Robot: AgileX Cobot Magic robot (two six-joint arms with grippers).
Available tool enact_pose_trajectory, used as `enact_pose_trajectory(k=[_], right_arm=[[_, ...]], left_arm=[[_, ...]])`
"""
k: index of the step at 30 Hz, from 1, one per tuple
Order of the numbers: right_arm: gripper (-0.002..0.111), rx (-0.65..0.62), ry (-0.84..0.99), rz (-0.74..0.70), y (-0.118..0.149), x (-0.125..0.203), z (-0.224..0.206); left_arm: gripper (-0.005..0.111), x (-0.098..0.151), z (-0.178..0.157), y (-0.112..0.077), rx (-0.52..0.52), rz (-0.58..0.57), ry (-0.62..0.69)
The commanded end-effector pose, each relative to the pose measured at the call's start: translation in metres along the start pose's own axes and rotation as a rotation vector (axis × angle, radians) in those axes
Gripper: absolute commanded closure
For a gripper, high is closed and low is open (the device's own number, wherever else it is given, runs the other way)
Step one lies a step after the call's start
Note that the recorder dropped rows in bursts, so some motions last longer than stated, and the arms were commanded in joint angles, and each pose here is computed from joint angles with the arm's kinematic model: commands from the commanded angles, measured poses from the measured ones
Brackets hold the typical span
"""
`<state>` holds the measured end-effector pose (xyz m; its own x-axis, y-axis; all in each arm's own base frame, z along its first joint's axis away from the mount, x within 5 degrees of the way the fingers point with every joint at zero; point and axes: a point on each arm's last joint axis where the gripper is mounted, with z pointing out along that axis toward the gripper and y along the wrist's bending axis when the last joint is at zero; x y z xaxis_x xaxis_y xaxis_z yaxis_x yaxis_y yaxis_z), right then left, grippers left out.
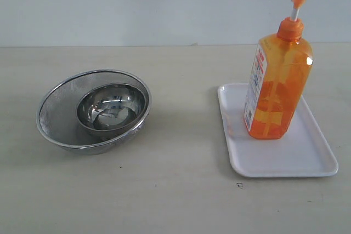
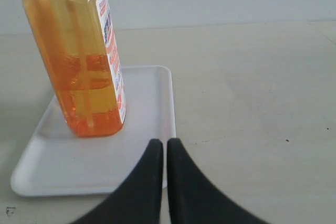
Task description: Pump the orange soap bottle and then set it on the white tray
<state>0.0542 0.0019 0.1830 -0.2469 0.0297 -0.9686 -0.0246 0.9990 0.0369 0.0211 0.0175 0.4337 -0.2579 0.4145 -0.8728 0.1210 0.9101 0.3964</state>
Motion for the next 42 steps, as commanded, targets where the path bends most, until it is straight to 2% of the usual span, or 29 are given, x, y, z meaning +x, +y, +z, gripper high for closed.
enact_pose_trajectory(k=[1,11,42], right_arm=[[0.108,0.006,-0.01,-0.029,-0.0004,-0.0007,-0.0005],[0.108,0.048,-0.011,-0.044,-0.0029,-0.0008,-0.0006],[0.108,0.05,-0.009,-0.047,-0.003,-0.0006,-0.0006]], left_arm=[[0.102,0.0012,-0.0002,-0.0005,-0.002,-0.01,-0.003],[0.102,0.0014,-0.0002,-0.0005,-0.001,-0.01,-0.002],[0.102,0.0012,-0.0002,-0.0005,-0.002,-0.01,-0.004]])
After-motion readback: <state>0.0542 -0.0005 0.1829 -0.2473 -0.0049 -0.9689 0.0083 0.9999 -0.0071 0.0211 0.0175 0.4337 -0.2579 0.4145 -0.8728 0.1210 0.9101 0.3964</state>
